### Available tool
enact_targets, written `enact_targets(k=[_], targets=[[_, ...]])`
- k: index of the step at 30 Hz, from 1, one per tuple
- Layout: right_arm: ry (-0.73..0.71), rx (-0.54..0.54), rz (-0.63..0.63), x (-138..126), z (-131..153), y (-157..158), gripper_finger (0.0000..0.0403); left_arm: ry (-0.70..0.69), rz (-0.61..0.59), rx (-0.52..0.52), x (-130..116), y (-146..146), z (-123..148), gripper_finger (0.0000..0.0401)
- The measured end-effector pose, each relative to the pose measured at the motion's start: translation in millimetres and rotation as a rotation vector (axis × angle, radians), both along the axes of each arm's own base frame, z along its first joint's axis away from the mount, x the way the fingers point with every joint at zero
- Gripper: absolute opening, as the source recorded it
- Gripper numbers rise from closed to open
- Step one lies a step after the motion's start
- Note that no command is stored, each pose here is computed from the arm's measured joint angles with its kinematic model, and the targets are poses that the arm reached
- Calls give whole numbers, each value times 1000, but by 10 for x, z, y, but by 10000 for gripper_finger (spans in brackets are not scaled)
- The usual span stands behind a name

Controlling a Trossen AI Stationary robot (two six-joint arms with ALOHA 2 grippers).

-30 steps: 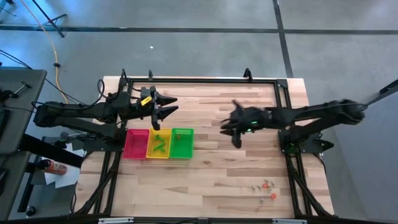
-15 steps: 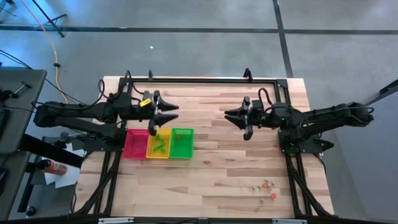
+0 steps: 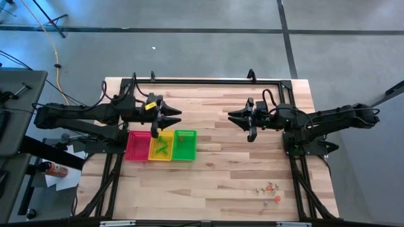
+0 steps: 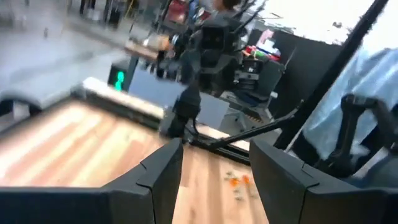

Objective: Sort Halloween decoration
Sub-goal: Put the orange pumpkin toy into the green bin

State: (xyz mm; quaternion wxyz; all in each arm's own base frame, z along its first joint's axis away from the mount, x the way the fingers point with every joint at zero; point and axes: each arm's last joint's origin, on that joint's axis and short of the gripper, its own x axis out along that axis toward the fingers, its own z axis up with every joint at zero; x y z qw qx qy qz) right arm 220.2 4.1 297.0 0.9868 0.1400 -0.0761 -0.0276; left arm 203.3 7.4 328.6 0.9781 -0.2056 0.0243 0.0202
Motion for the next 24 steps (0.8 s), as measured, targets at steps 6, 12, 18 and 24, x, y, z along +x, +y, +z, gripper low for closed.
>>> enact_targets(k=[6, 12, 18, 24], targets=[[1, 2, -16, 0, -1, -5, 87, 411, 207, -123, -72, 307, -145, 174], [5, 26, -77, -2, -6, -24, 87, 804, 488, -188, -156, 816, -373, 174], [33, 151, -129, 0, -52, -42, 87, 1076, 578, -236, -127, 1330, -809, 174], [41, 195, -133, 1, -67, -45, 87, 1254, 614, -321, -135, 1755, -1269, 174]])
